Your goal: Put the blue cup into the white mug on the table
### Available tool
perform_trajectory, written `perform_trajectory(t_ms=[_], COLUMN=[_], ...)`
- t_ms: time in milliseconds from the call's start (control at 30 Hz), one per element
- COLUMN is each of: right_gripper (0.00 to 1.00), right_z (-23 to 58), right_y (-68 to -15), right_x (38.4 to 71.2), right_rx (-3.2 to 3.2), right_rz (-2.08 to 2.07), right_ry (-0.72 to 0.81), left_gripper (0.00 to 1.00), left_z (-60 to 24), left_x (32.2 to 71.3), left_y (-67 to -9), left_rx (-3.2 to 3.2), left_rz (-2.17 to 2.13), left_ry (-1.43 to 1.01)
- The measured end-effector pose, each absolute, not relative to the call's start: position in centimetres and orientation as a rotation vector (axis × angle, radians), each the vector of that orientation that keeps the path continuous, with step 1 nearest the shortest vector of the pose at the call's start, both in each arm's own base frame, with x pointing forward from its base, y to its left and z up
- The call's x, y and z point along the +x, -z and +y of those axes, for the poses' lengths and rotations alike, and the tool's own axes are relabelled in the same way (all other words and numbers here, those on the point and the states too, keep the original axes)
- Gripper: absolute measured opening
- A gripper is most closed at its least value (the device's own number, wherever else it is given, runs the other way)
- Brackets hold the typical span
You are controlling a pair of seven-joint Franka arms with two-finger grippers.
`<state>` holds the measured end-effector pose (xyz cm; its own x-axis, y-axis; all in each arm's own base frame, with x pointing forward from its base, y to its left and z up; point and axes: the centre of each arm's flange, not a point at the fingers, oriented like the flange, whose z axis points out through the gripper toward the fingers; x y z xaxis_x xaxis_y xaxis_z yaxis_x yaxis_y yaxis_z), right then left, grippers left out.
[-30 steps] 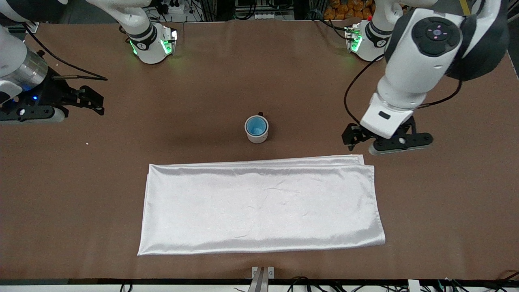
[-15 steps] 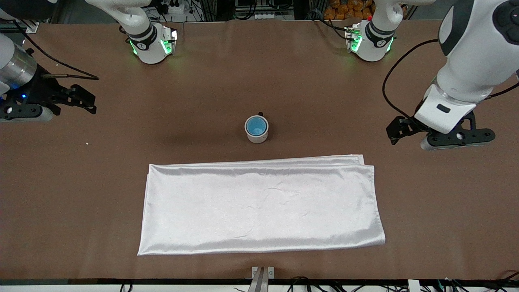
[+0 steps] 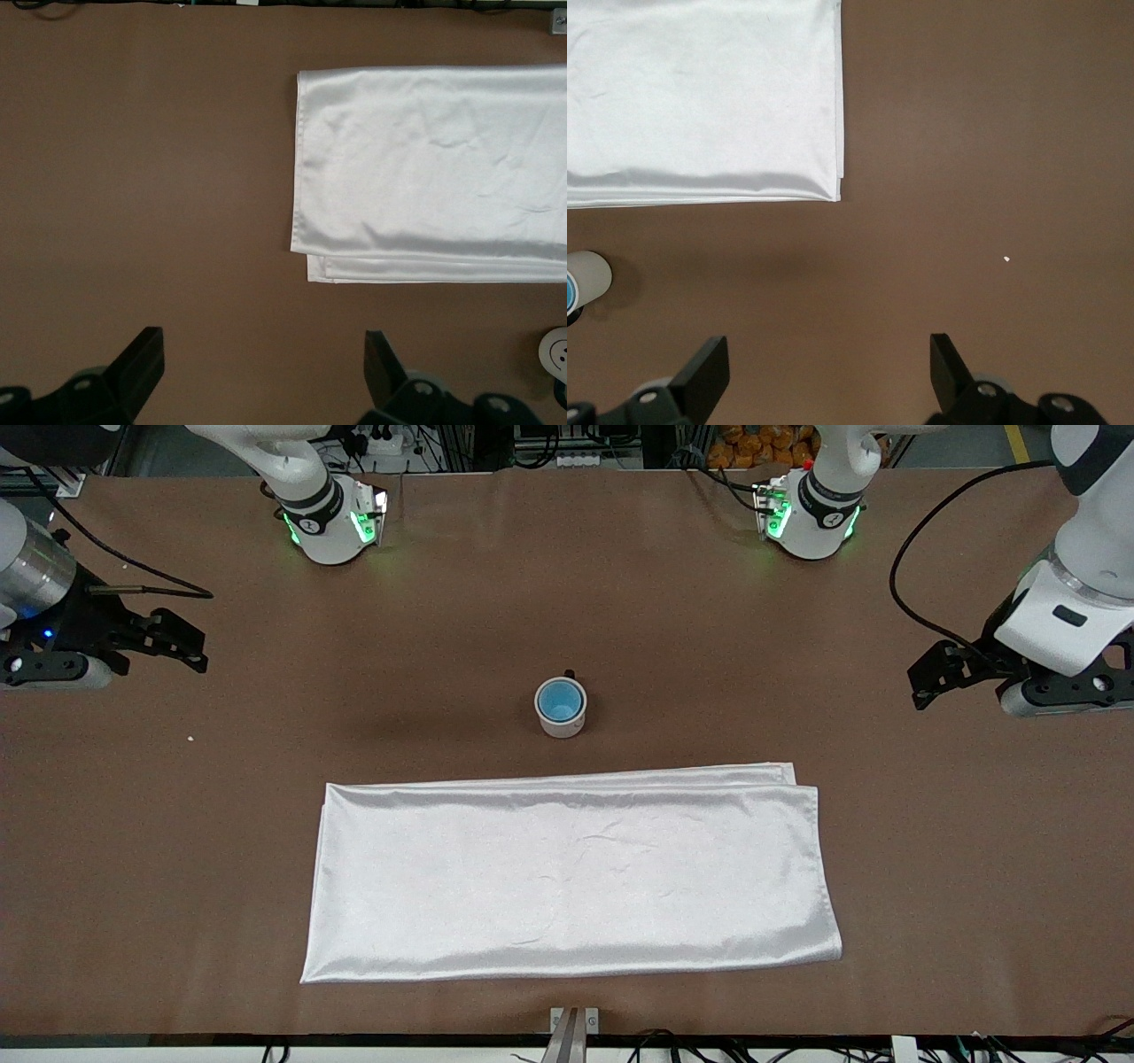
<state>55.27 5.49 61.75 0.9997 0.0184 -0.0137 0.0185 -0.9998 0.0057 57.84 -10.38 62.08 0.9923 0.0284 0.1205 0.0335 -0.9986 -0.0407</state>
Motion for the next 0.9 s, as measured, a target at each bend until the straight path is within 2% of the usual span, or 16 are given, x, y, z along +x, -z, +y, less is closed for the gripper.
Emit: perform_trajectory(t_ms=[367,900], right_gripper=[1.0,1.0], right_z=[4.2,2.1], right_y=[-64.6,-64.6], right_x=[54.7,54.6], right_rx=[3.136,3.136], right_rz=[-0.003,0.021], right_ry=[-0.007,0.014], left_gripper=[1.0,1.0], left_z=[-8.2,-8.0], left_x=[56.8,54.8], left_y=[-62.3,-62.1], left_rx=[-3.167,-3.157], left_rz=[-0.056,0.021], left_ry=[0.147,0.125])
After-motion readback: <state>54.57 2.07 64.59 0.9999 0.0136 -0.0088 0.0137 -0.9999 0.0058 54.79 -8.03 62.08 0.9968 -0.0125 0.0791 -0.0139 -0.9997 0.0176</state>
